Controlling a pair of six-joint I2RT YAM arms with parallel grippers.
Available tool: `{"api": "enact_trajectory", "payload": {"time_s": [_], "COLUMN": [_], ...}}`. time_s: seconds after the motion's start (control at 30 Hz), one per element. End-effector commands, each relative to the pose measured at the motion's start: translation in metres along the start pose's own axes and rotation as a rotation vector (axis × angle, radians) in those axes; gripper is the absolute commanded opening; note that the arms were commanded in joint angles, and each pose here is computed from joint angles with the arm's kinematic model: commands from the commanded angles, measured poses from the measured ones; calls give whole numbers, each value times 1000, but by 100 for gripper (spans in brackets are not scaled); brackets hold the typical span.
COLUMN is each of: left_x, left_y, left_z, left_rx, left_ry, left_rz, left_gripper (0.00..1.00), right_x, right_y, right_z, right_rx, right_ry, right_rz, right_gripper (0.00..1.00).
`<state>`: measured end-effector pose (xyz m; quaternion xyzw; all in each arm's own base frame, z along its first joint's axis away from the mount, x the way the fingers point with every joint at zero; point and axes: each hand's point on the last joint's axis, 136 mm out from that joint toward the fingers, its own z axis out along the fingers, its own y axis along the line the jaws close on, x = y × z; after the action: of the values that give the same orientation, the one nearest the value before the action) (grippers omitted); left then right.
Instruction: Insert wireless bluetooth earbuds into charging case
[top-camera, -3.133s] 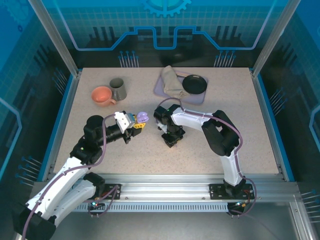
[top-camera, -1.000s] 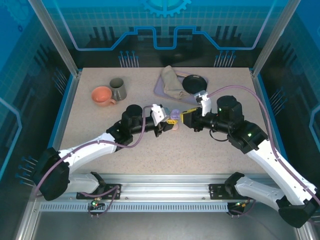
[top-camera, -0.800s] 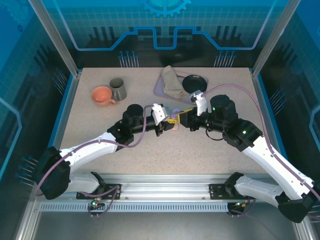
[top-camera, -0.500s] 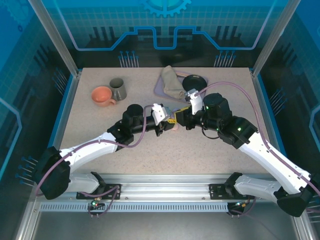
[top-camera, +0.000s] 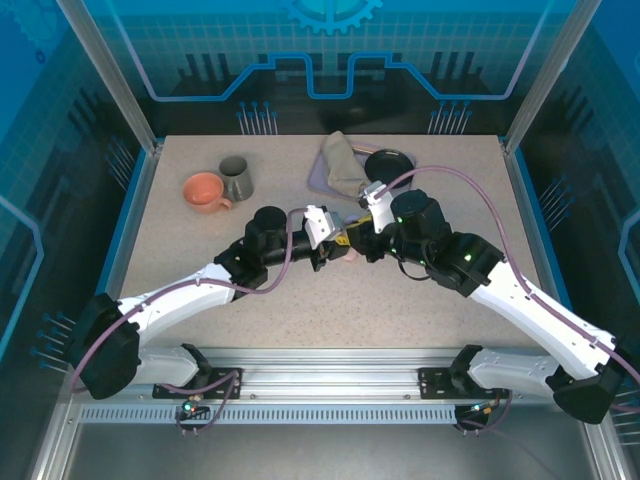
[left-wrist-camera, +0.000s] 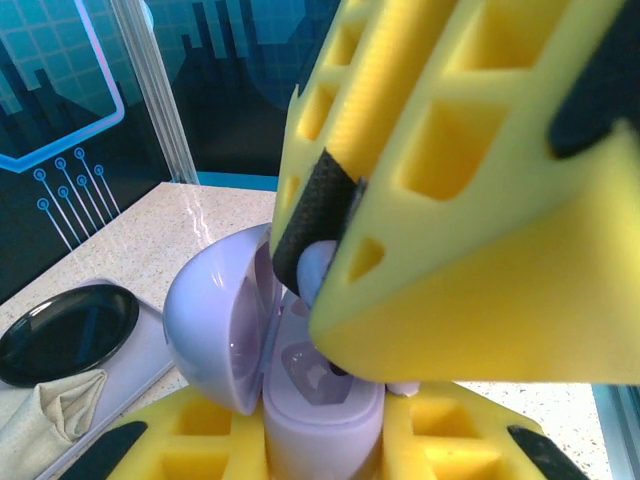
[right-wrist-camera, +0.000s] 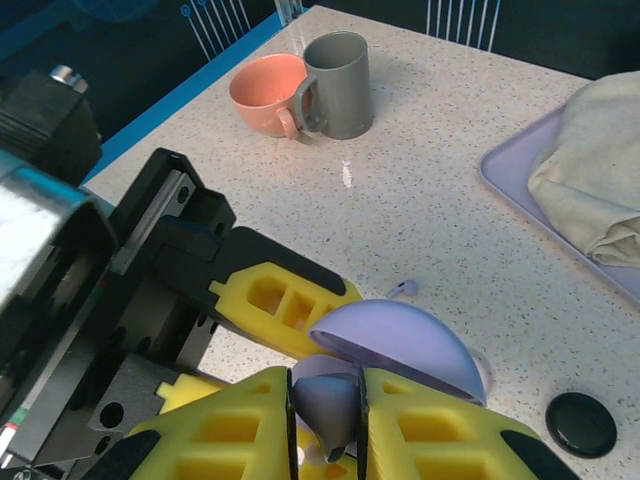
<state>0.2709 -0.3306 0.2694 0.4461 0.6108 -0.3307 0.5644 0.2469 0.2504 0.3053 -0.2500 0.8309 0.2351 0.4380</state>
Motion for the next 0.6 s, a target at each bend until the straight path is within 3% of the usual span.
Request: {"api": "enact_trajectory", "payload": {"time_s": [0.0, 0.57], "left_x": [-19, -21], "left_y": [-2, -3], "left_z": [-3, -2], "left_rx": [4, 12], "left_ry": [-40, -38], "left_rz": [8, 0], "left_gripper": [0, 0], "right_x": [-14, -13], "right_y": [1, -2], "right_z": [-10, -8], "right_rx": [11, 27], "right_ry": [-54, -79], "right_rz": [-17, -20], "right_gripper": [21, 21]}}
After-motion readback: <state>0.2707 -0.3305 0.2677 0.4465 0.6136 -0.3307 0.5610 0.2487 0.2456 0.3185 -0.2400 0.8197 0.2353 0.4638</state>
